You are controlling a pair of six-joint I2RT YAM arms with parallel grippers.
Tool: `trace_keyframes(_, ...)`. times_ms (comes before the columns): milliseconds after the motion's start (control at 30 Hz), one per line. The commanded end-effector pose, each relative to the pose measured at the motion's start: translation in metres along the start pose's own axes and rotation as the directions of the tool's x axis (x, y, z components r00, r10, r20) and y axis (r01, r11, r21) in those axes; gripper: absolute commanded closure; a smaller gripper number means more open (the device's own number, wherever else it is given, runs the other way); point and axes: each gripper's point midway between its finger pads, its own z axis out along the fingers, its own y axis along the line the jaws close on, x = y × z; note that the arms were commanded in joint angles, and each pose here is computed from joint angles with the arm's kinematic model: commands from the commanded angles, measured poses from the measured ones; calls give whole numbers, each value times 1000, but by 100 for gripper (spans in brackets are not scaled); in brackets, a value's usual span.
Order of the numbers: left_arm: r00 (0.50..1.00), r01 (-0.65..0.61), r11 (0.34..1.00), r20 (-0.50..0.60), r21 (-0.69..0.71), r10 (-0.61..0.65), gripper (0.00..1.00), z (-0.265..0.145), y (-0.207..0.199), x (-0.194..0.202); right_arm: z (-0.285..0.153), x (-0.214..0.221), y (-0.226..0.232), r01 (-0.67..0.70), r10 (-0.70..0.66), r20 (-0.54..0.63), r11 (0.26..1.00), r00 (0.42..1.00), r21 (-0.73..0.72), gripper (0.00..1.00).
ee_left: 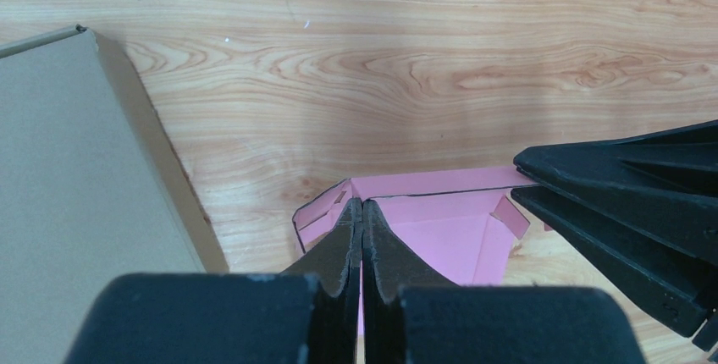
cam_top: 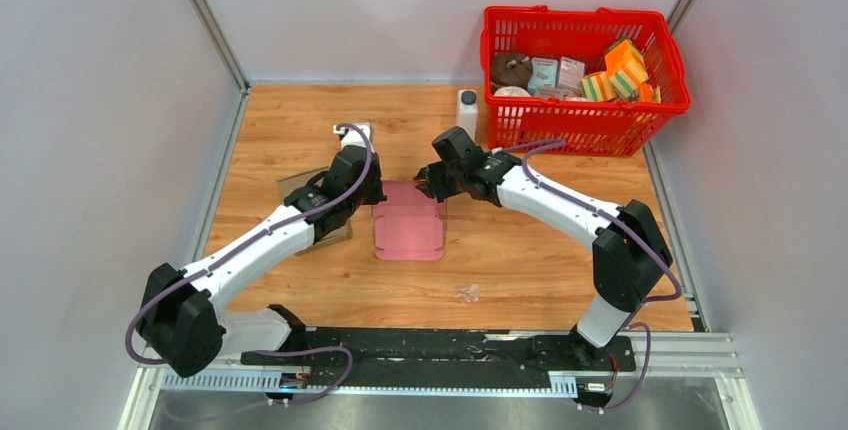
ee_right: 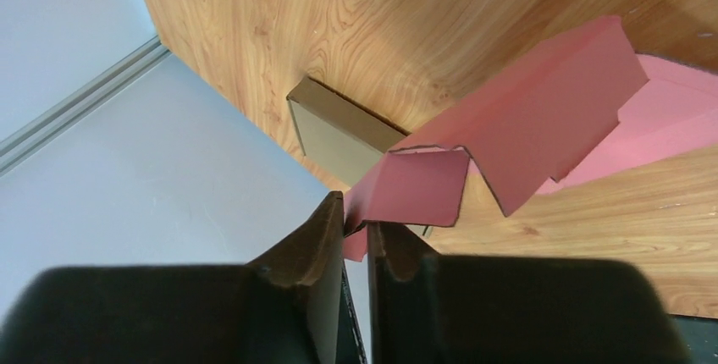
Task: Fold the paper box
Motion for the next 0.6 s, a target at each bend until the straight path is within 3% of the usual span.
trace_keyframes(0,998,-6,999,62,42,3,100,-3,-11,-18,3,-2,17,-21,22,7,998,1000,-59,92)
trace_keyframes(67,999,-16,998,52,65,13,100,-3,-14,-15,6,-3,17,-20,21,9,998,1000,-59,100)
trace_keyframes(167,999,-38,993,38,111,34,94,-5,-20,-9,13,-4,17,-30,27,-30,996,999,-84,100)
trace_keyframes(200,998,-51,991,45,121,46,79,-7,-20,-9,17,-7,9,-26,23,-38,997,999,-75,100)
trace_keyframes(267,997,-64,990,57,125,58,64,-13,-14,-4,16,-10,14,-31,27,-46,994,999,-107,100)
trace_keyframes(300,997,-73,992,48,107,68,50,-15,-8,1,16,-12,11,-33,28,-49,994,998,-104,100)
trace_keyframes(333,996,-84,992,37,93,81,45,-17,-2,5,16,-13,12,-35,29,-54,994,998,-108,100)
trace_keyframes(467,992,-125,992,-3,31,125,41,-22,18,22,10,-26,19,-50,43,-59,992,997,-118,100)
trace_keyframes(567,989,-136,986,-43,94,141,39,-14,9,38,6,-28,19,-72,61,-99,991,993,-115,100)
